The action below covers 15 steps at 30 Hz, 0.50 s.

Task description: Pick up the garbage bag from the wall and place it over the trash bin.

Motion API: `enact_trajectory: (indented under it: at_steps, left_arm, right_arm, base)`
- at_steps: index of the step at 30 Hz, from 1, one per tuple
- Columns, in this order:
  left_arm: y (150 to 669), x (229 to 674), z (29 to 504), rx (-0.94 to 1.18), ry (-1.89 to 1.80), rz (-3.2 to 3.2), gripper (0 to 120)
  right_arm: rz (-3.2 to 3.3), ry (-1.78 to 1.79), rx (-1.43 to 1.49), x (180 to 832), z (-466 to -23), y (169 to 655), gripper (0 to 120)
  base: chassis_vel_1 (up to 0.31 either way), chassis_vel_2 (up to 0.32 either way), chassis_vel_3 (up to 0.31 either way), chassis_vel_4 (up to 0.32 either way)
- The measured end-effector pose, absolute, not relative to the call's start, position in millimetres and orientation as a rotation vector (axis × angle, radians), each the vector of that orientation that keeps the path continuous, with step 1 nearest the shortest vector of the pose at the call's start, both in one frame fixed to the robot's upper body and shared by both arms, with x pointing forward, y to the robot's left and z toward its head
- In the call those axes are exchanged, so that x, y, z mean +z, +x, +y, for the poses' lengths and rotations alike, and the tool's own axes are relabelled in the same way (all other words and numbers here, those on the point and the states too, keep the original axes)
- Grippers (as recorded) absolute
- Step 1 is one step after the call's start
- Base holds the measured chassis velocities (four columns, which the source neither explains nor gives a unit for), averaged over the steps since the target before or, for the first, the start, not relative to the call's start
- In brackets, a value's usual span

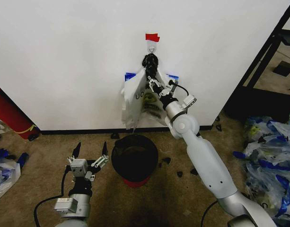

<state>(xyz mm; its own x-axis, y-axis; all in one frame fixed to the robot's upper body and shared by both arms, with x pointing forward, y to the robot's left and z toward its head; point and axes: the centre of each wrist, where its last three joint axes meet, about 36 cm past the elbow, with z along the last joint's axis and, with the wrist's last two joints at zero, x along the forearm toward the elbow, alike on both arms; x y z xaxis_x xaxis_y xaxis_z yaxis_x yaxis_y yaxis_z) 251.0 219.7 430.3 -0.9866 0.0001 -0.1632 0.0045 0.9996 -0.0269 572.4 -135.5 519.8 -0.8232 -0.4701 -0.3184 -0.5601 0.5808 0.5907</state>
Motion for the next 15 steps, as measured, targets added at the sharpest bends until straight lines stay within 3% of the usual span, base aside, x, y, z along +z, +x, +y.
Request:
enact_trajectory:
  at_steps: [4, 15]
  left_arm:
    - [251, 431, 221, -0.038, 0.0, 2.976, 100]
    - [252, 431, 220, -0.046, 0.006, 2.972, 100]
  right_arm:
    - [2.686, -0.871, 1.066, 519, -137, 575, 0]
    - [2.684, -0.883, 1.024, 521, -141, 559, 0]
  base:
    - [0.0, 0.0, 0.0, 0.0]
    - [0.0, 0.0, 0.0, 0.0]
